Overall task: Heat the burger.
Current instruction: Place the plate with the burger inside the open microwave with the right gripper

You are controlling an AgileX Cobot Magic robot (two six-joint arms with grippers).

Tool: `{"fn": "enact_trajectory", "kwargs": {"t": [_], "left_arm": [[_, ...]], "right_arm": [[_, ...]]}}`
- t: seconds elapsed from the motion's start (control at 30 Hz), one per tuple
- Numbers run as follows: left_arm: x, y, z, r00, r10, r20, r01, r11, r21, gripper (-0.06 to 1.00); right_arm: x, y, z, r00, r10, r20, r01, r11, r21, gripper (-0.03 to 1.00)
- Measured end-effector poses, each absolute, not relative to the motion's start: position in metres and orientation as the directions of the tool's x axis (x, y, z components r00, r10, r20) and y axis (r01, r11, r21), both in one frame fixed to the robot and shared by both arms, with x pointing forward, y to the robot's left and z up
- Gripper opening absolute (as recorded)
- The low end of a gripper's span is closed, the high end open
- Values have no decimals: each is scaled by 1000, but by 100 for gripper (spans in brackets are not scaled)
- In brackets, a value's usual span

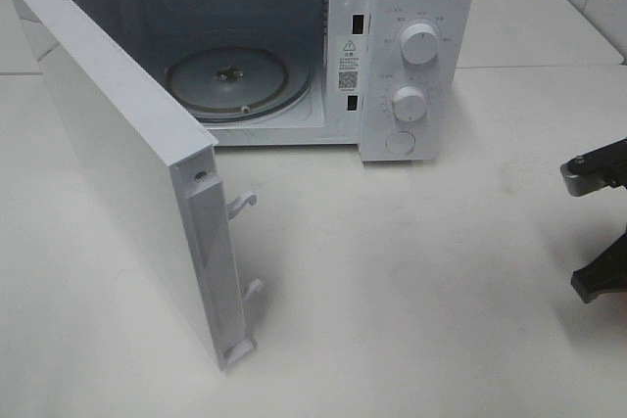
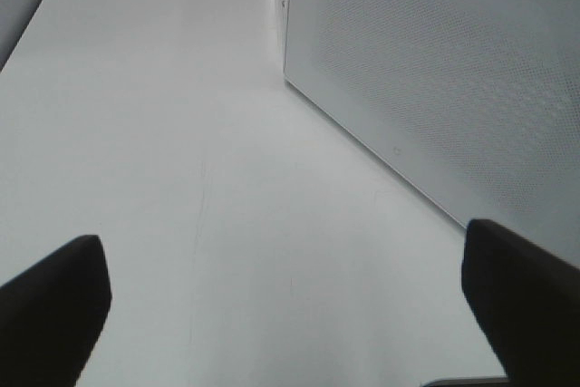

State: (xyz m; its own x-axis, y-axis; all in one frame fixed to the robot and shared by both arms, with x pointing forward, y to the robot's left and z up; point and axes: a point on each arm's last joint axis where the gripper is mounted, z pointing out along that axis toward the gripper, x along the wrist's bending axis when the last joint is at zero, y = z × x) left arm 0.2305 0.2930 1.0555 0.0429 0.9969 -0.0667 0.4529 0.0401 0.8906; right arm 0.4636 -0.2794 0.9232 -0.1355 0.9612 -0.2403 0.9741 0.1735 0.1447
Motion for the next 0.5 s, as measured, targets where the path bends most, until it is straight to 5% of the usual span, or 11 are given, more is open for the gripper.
{"fn": "enact_trajectory", "kwargs": {"t": [0.5], "left_arm": [[230, 293, 1055, 43, 997, -67, 453, 40, 891, 97]], "right_arm": [[448, -265, 952, -197, 935, -295, 947, 259, 187, 5]]}}
